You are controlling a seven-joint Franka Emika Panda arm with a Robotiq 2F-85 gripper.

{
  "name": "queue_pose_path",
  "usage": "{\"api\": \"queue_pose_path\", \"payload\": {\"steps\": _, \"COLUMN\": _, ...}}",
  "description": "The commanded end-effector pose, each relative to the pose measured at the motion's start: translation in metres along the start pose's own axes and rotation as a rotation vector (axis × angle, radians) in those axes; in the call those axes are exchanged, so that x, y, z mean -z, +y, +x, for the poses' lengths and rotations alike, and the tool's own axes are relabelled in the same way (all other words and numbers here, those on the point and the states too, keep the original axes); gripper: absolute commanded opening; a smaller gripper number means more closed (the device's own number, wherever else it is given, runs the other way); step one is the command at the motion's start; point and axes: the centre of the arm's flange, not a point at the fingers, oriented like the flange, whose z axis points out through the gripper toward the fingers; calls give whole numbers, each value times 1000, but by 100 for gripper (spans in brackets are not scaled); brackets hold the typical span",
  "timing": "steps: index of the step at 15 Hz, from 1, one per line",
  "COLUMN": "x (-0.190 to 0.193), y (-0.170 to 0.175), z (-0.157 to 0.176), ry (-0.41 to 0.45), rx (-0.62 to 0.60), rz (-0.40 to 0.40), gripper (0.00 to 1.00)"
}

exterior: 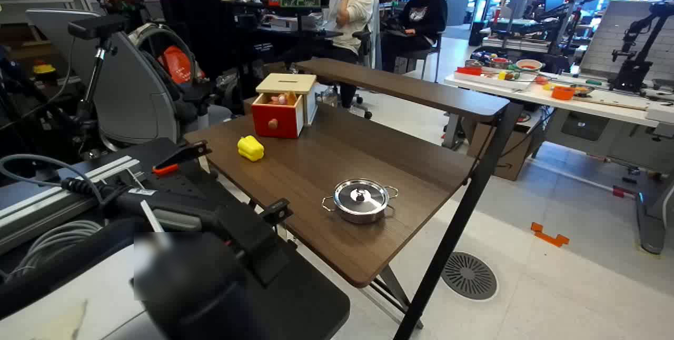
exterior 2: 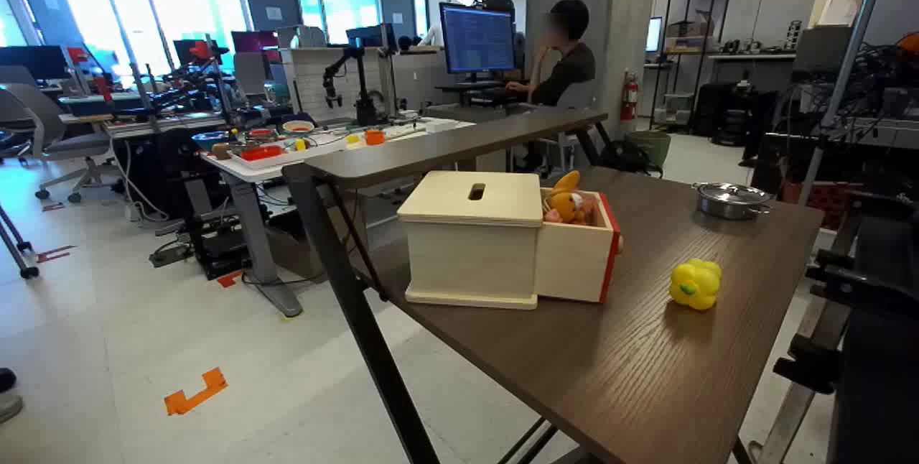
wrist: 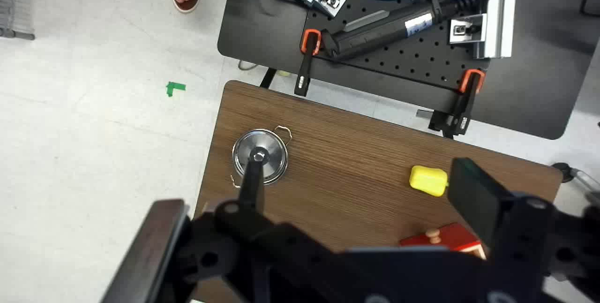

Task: Move some objects on the right to the left and the objects on the left to the right

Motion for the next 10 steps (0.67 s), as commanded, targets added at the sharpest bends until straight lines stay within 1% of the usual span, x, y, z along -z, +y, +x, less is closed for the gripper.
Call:
{"api": "queue_pose_path", "payload": {"steps": 1, "x": 0, "y": 0, "z": 0, "ry": 0, "rx": 0, "rz": 0, "gripper": 100}}
{"api": "queue_pose_path", "payload": {"steps": 4, "x": -10, "y": -16, "z": 15, "ry": 31, "rx": 33, "rz": -23, "gripper": 100}}
{"api": "queue_pose_path", "payload": {"steps": 7, "x": -25, "y": -36, "z": 31, "ry": 55, "rx": 94, "rz": -34, "gripper": 100}}
{"api": "queue_pose_path", "payload": {"steps": 10, "x": -42, "y": -60, "z": 51, "ry": 116, "rx": 156, "rz": -70, "gripper": 100}}
